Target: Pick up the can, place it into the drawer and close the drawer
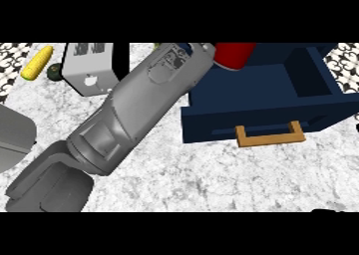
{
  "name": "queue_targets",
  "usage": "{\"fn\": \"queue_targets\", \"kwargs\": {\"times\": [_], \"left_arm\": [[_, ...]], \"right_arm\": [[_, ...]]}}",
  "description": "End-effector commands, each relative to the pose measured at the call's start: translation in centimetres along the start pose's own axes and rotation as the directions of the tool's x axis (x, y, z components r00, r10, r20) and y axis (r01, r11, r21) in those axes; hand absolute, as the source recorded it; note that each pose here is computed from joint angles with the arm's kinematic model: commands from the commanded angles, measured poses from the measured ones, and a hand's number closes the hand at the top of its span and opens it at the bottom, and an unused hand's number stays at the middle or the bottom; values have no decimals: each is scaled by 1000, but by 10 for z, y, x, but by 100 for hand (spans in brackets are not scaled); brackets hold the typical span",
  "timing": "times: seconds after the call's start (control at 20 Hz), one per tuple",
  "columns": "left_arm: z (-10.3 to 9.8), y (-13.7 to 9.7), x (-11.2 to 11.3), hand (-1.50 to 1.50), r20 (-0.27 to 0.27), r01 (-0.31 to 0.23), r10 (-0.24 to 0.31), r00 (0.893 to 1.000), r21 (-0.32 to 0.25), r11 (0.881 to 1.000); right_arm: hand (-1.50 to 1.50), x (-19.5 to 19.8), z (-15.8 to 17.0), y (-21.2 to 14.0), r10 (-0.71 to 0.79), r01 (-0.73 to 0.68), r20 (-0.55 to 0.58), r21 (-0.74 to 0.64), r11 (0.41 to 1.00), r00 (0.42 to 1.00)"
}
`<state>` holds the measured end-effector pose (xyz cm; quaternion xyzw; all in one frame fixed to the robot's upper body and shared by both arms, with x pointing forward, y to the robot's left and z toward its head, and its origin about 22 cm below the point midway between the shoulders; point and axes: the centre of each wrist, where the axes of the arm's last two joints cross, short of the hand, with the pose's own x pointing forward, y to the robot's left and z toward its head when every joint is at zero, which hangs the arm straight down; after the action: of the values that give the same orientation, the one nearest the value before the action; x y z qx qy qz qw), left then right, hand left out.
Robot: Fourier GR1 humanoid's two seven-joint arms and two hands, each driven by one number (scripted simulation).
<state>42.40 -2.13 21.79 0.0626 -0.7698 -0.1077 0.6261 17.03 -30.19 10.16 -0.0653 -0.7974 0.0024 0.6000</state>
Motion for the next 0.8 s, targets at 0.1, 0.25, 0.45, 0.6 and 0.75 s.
{"fn": "queue_targets", "kwargs": {"times": [0.1, 0.25, 0.45, 0.6, 0.75], "left_arm": [[1, 1, -20, 150, 19, 44, -45, 999, 26, 999], [3, 1, -36, 150, 12, 98, -98, 995, 44, 994], [3, 2, -42, 150, 31, 117, -118, 992, 25, 993], [0, 2, -35, 150, 17, 127, -128, 992, 62, 990], [4, 6, -56, -150, -29, 130, -128, 991, 84, 988]], "right_arm": [[-150, -3, -3, 6, 14, -14, 3, 26, 1000, 1000], [-150, 7, -12, 6, -2, 2, 15, 0, 1000, 1000], [-150, 6, -10, -2, 3, -3, 40, -1, 1000, 999], [-150, 3, -6, 12, 2, -3, 35, 31, 1000, 999], [-150, 10, -4, -2, 8, -9, 12, 41, 999, 1000]]}}
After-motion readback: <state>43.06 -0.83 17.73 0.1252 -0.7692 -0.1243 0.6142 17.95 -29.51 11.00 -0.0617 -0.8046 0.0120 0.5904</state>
